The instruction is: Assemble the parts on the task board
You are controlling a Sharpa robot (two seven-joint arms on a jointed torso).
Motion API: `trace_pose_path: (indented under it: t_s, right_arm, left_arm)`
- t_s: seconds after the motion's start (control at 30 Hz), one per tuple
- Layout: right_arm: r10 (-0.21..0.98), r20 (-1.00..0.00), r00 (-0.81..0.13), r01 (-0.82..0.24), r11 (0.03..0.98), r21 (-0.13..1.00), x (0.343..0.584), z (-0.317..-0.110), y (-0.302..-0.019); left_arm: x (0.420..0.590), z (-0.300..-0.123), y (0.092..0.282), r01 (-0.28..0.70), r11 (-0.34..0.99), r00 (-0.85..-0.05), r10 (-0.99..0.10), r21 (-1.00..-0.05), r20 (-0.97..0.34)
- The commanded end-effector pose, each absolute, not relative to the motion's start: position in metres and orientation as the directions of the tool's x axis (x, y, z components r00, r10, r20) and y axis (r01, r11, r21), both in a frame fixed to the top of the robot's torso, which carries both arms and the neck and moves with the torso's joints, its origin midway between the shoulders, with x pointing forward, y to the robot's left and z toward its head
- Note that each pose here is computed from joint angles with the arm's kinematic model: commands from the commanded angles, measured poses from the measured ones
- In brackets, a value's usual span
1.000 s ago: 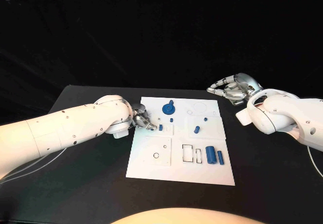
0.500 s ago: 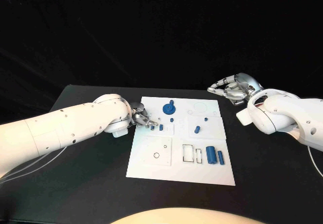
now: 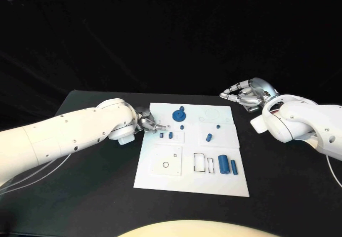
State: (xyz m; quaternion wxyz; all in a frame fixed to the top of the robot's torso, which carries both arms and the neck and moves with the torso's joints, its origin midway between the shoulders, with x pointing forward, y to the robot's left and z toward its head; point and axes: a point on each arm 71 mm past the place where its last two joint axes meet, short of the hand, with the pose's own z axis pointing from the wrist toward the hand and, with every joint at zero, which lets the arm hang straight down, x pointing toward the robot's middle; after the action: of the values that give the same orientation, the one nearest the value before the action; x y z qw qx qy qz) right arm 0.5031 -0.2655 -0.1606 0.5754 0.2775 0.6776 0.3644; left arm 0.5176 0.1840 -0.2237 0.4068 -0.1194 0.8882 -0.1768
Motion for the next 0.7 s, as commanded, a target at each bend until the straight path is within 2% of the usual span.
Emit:
trace_pose_path:
  t_s: [0.03,0.33,0.7]
  right_arm:
    - [0.790,-0.583,-0.189,-0.061,0.583,0.810,0.503,-0.160,-0.264]
    - [0.790,-0.583,-0.189,-0.061,0.583,0.810,0.502,-0.160,-0.264]
    - [0.791,-0.584,-0.183,-0.060,0.584,0.810,0.501,-0.160,-0.267]
  left_arm:
    - [0.518,-0.222,0.183,-0.075,0.894,-0.640,-0.383,-0.443,-0.666]
    - [0.517,-0.217,0.184,-0.059,0.865,-0.622,-0.422,-0.498,-0.659]
    - [0.512,-0.205,0.190,0.002,0.781,-0.532,-0.528,-0.624,-0.662]
